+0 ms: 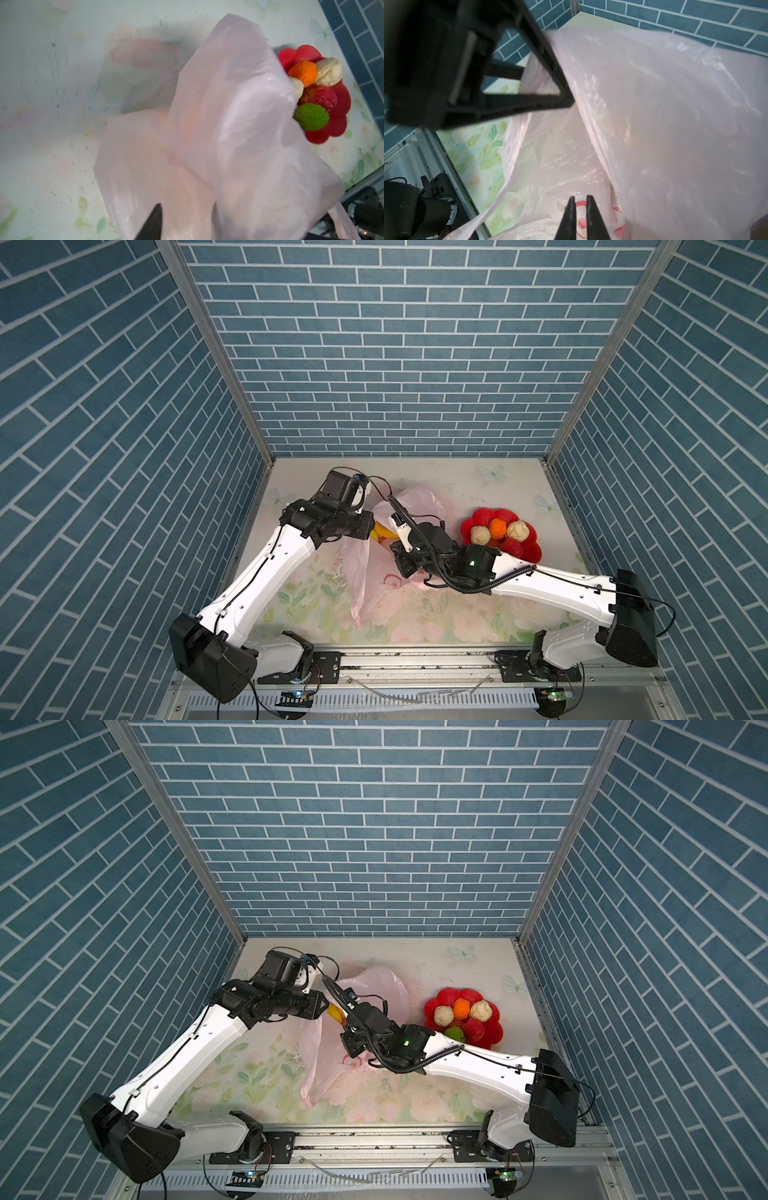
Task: Take the fake fruits out of the plastic bag
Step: 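Move the right gripper into the bag opening while the left holds the bag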
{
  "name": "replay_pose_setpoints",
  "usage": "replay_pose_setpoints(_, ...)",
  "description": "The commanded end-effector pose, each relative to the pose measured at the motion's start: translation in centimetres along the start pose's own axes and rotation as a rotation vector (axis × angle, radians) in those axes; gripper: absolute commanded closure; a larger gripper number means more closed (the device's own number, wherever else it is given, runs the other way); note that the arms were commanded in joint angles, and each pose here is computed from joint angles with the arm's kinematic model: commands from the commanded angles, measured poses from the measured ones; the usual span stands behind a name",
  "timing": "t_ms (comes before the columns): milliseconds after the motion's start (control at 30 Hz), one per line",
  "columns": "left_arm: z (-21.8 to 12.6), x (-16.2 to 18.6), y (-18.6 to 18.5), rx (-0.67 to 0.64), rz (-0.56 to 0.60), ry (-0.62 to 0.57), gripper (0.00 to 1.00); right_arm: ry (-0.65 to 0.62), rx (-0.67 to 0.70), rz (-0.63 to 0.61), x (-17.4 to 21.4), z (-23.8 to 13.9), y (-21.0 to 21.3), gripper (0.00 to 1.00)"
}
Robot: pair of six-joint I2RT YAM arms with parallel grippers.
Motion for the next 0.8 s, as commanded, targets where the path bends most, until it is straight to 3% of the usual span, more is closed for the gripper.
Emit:
replay_pose_setpoints(0, -0.7, 1.1, 0.4, -0.024, -0.081, -0.033, 0.37, -0.048, -0.006, 0.019, -0.6, -1.5, -0.2, 0.87)
replay_pose_setpoints(167, -1.8, 3.3, 0.8, -0.073, -0.128, -0.044, 0.14, -0.044, -0.008, 0.003, -0.8, -2.1, -0.3, 0.87)
replay_pose_setpoints(300, -2.3, 5.7, 0.5, -0.119, -0.139, -0.016, 0.05, -0.05, 0.002, -0.018, -1.1, -2.9, -0.4, 0.86)
replay_pose_setpoints(567, -1.1, 9.7, -0.1, -0.179, -0.187, -0.007, 0.01, -0.026, 0.076, -0.093, -2.0, -4.6, -1.2, 0.79)
replay_pose_setpoints(767, -0.4, 10.6, 0.5, -0.297, -0.196, -0.019, 0.01, -0.014, 0.089, -0.108, -2.3, -4.7, -1.2, 0.79)
Point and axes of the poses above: each gripper's point midway between its finger pads, its own z axis out along the fingers, its own y axis along the line the jaws close on, x = y × z, the point moved 7 cm from there along -z, back along the fingers, and after that the axes turned 1 degree about z, right-handed, at the moved point
